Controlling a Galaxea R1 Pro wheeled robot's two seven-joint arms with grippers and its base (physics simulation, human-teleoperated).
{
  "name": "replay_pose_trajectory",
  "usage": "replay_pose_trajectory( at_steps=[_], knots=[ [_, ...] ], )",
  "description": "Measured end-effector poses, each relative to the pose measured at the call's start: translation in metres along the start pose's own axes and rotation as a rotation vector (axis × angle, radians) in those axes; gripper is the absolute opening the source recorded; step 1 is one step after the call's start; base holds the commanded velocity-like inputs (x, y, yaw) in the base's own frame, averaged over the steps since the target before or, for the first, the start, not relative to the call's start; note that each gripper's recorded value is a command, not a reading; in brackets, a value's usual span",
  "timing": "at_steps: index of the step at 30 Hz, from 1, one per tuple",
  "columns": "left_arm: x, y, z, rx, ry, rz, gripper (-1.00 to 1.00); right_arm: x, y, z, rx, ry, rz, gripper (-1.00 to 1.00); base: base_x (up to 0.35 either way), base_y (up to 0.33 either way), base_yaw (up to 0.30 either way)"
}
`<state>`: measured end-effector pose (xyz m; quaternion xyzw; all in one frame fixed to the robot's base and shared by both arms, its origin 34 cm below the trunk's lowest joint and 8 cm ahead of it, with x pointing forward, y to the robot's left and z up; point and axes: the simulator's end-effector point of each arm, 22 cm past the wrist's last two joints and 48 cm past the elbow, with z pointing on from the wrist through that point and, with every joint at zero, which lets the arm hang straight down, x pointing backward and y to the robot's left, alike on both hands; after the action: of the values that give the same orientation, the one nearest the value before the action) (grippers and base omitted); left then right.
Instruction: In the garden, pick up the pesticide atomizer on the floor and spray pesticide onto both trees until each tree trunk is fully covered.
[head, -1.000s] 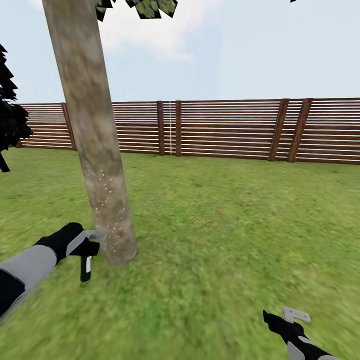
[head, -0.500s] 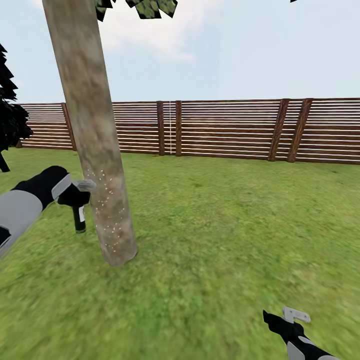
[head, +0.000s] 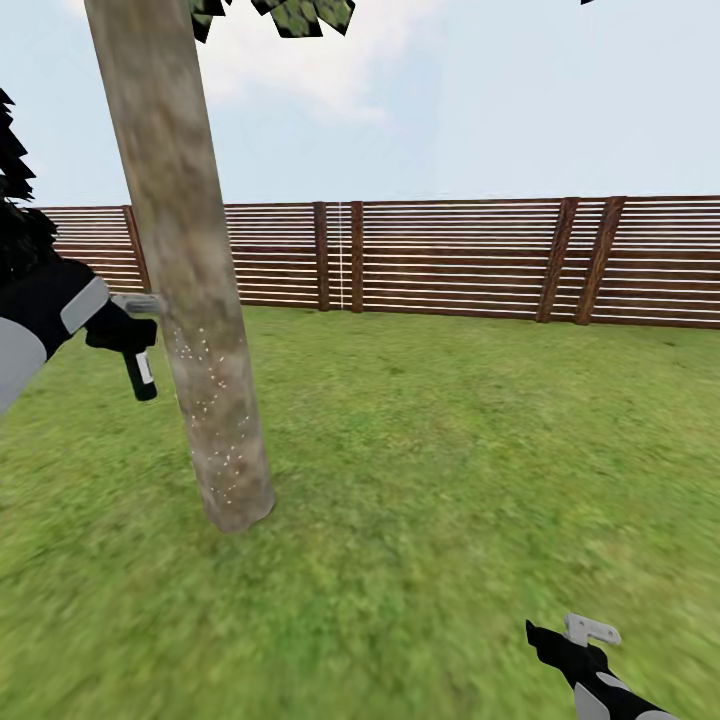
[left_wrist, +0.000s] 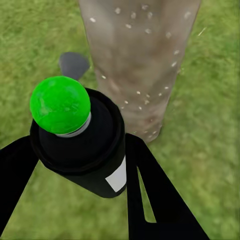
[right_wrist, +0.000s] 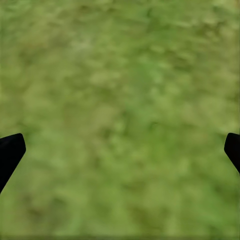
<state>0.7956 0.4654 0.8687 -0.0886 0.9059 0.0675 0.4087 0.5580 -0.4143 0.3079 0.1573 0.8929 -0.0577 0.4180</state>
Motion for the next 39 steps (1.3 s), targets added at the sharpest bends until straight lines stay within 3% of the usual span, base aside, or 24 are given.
replay_pose_trajectory(
  at_steps=[7, 9, 16, 24, 29, 32, 37, 39],
  knots=[
    [0.036, 0.017, 0.022, -0.065, 0.080, 0.025, -1.00, 0.000, 0.000, 0.000, 0.000, 0.000, 0.000, 1.00, 0.000, 0.000, 0.000],
    [0.092, 0.014, 0.057, -0.074, 0.172, 0.051, -1.00, 0.000, 0.000, 0.001, 0.000, 0.001, 0.000, 1.00, 0.000, 0.000, 0.000],
    [0.167, 0.003, 0.092, -0.075, 0.286, 0.095, -1.00, 0.000, 0.000, 0.000, 0.000, 0.000, 0.000, 1.00, 0.000, 0.000, 0.000],
    [0.297, -0.004, 0.144, -0.070, 0.398, 0.156, -1.00, 0.000, 0.000, 0.000, 0.000, 0.000, 0.000, 1.00, 0.000, 0.000, 0.000],
    [0.358, -0.011, 0.163, -0.055, 0.414, 0.191, -1.00, 0.000, 0.000, 0.000, 0.000, 0.000, 0.000, 1.00, 0.000, 0.000, 0.000],
    [0.380, -0.016, 0.173, -0.043, 0.386, 0.209, -1.00, 0.000, 0.000, 0.000, 0.000, 0.000, 0.000, 1.00, 0.000, 0.000, 0.000],
    [0.383, -0.022, 0.188, -0.018, 0.255, 0.216, -1.00, 0.000, 0.000, 0.000, 0.000, 0.000, -0.003, 1.00, 0.000, 0.000, 0.000],
    [0.375, -0.029, 0.192, 0.004, 0.192, 0.185, -1.00, 0.000, -0.001, 0.000, 0.000, -0.001, -0.003, 1.00, 0.000, 0.000, 0.000]
  ],
)
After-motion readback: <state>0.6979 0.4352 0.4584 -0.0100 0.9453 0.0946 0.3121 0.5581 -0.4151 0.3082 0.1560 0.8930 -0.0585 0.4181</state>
